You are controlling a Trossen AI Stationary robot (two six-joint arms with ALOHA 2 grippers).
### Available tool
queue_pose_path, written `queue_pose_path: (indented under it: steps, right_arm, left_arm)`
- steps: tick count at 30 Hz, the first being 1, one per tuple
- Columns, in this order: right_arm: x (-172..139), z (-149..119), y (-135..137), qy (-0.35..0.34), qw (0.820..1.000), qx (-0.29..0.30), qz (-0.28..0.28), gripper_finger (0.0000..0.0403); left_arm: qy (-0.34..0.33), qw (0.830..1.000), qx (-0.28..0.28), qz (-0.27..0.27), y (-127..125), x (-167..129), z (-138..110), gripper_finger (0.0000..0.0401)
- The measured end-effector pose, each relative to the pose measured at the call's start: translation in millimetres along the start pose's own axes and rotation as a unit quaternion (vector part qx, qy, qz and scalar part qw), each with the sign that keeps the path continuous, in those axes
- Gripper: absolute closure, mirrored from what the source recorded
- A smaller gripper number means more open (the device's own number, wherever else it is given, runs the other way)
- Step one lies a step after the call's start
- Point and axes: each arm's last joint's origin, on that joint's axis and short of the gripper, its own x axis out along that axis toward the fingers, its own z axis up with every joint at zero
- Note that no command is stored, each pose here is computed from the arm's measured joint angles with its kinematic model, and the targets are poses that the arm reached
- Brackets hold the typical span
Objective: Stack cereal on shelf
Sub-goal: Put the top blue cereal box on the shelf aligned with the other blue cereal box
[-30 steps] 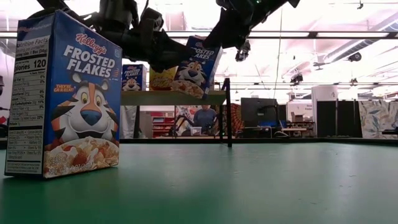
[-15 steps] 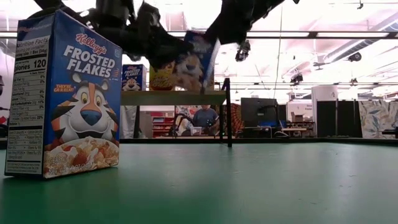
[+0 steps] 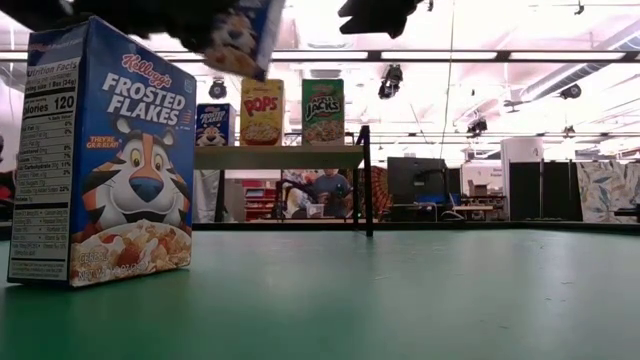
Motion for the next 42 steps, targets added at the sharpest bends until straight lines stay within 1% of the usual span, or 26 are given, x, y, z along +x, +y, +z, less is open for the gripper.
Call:
queue_pose_path:
  steps: [2, 5, 8, 10, 12, 14, 16, 17, 19, 21, 23, 26, 29, 33, 37, 42]
  right_arm:
    - [0.2, -0.6, -0.2, 0.003, 1.000, -0.002, 0.000, 0.0156]
    - [2.3, -2.2, 0.1, 0.006, 1.000, -0.004, 0.000, 0.0157]
    - [4.1, -3.5, 0.6, 0.009, 1.000, -0.008, 0.001, 0.0159]
    - [4.8, -3.5, 0.6, 0.008, 1.000, -0.008, 0.001, 0.0159]
    - [4.8, -3.5, 0.4, 0.008, 1.000, -0.008, 0.000, 0.0158]
    - [4.9, -3.5, 0.5, 0.008, 1.000, -0.008, 0.000, 0.0157]
    - [4.9, -3.5, 0.5, 0.008, 1.000, -0.008, 0.001, 0.0157]
    - [4.9, -3.6, 0.5, 0.008, 1.000, -0.008, 0.000, 0.0157]
    - [4.9, -3.5, 0.5, 0.008, 1.000, -0.008, 0.000, 0.0156]
    - [4.9, -3.5, 0.5, 0.008, 1.000, -0.008, 0.000, 0.0156]
    - [4.9, -2.8, 0.4, 0.004, 1.000, -0.008, 0.000, 0.0158]
    - [4.9, -1.6, 0.3, -0.002, 1.000, -0.008, -0.001, 0.0160]
    - [5.1, -1.6, 0.3, -0.002, 1.000, -0.006, -0.001, 0.0160]
    - [5.2, -2.0, 0.4, -0.002, 1.000, -0.004, -0.001, 0.0160]
    - [5.4, -2.7, 0.5, 0.000, 1.000, -0.003, 0.000, 0.0161]
    - [5.9, -3.5, 1.2, 0.001, 1.000, -0.001, 0.000, 0.0156]
  left_arm:
    - [-0.012, 1.000, 0.008, 0.006, -1.8, -12.3, 7.4, 0.0227]
    - [-0.025, 0.999, 0.023, 0.039, -3.5, -29.0, 14.8, 0.0227]
    - [-0.026, 0.993, 0.045, 0.105, -3.2, -43.5, 18.3, 0.0227]
    - [-0.020, 0.983, 0.054, 0.172, -1.5, -51.3, 17.2, 0.0227]
    - [-0.007, 0.967, 0.057, 0.249, 0.9, -58.2, 14.6, 0.0227]
    - [0.012, 0.942, 0.058, 0.330, 4.0, -63.0, 11.7, 0.0227]
    - [0.035, 0.915, 0.053, 0.398, 6.6, -65.7, 6.3, 0.0227]
    - [0.046, 0.903, 0.051, 0.424, 7.7, -66.1, 3.1, 0.0227]
    - [0.069, 0.886, 0.051, 0.457, 8.7, -65.5, -4.8, 0.0227]
    - [0.085, 0.874, 0.052, 0.476, 9.9, -63.7, -12.2, 0.0227]
    - [0.095, 0.867, 0.052, 0.486, 11.4, -60.9, -19.3, 0.0227]
    - [0.091, 0.865, 0.049, 0.492, 13.3, -55.5, -25.2, 0.0227]
    - [0.084, 0.857, 0.050, 0.506, 14.9, -52.3, -27.8, 0.0227]
    - [0.085, 0.851, 0.054, 0.516, 17.7, -50.9, -31.7, 0.0227]
    - [0.091, 0.844, 0.040, 0.527, 21.0, -50.7, -41.8, 0.0227]
    - [0.080, 0.838, 0.032, 0.540, 23.8, -50.1, -52.5, 0.0223]
